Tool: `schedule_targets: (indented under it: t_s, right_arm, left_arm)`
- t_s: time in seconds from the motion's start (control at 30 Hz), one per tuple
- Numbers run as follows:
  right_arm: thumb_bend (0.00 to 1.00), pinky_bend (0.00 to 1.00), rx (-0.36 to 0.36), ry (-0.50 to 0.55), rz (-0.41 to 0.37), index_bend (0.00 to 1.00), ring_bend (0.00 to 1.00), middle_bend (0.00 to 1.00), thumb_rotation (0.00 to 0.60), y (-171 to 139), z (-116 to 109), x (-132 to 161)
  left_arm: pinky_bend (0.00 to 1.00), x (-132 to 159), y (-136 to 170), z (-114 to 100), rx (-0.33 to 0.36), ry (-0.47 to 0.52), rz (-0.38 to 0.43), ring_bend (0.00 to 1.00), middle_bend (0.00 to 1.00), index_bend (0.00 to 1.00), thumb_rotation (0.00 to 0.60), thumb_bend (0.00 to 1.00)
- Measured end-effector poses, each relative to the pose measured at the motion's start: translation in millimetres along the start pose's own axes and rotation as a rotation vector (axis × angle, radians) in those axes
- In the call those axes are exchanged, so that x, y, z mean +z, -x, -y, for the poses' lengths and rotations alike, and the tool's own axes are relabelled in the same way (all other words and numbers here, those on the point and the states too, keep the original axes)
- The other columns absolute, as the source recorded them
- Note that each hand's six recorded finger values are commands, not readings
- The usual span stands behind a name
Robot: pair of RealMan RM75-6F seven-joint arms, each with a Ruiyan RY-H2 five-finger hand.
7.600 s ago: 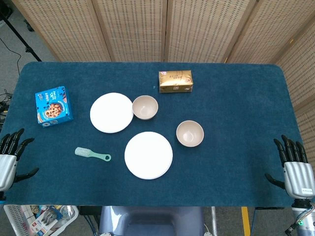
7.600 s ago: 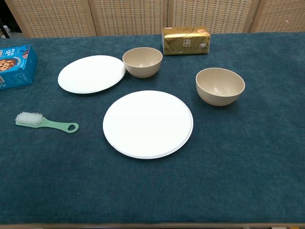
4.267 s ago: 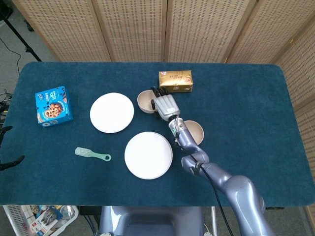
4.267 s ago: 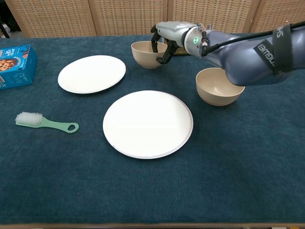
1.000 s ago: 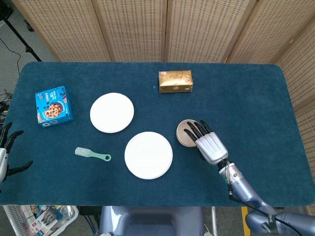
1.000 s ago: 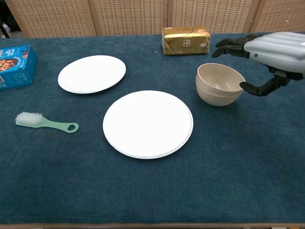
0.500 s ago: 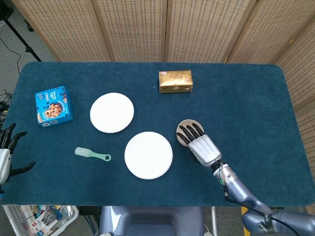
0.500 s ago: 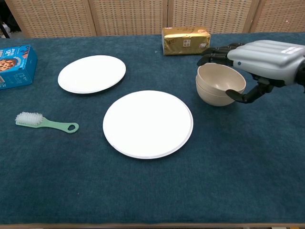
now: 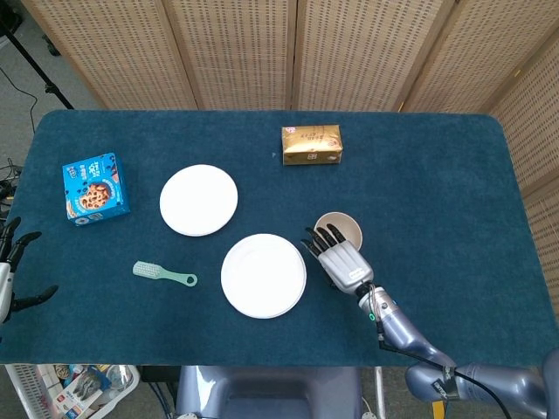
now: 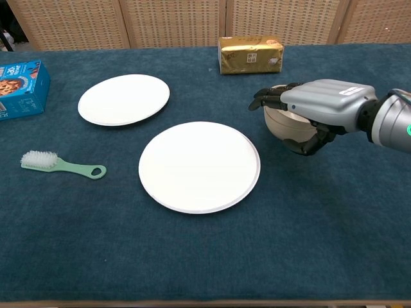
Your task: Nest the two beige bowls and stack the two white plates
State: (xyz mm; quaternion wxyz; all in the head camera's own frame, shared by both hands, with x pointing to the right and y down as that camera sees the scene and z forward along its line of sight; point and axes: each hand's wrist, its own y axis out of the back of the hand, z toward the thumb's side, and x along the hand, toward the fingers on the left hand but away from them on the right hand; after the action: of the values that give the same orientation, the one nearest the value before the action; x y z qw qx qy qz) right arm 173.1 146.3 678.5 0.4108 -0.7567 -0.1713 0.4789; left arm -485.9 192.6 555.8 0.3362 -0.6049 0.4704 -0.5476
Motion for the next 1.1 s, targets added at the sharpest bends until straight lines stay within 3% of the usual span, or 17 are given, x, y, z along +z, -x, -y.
schedule_targets:
  t_s: [1.1]
  right_arm:
    - [0.56, 0.00, 0.047, -0.012, 0.000, 0.07, 0.00, 0.00, 0.600, 3.2, 20.1, 2.3]
  left_arm:
    - [0.00, -0.3, 0.0, 0.8, -0.001, 0.001, -0.003, 0.00, 0.00, 0.20, 0.600, 0.02]
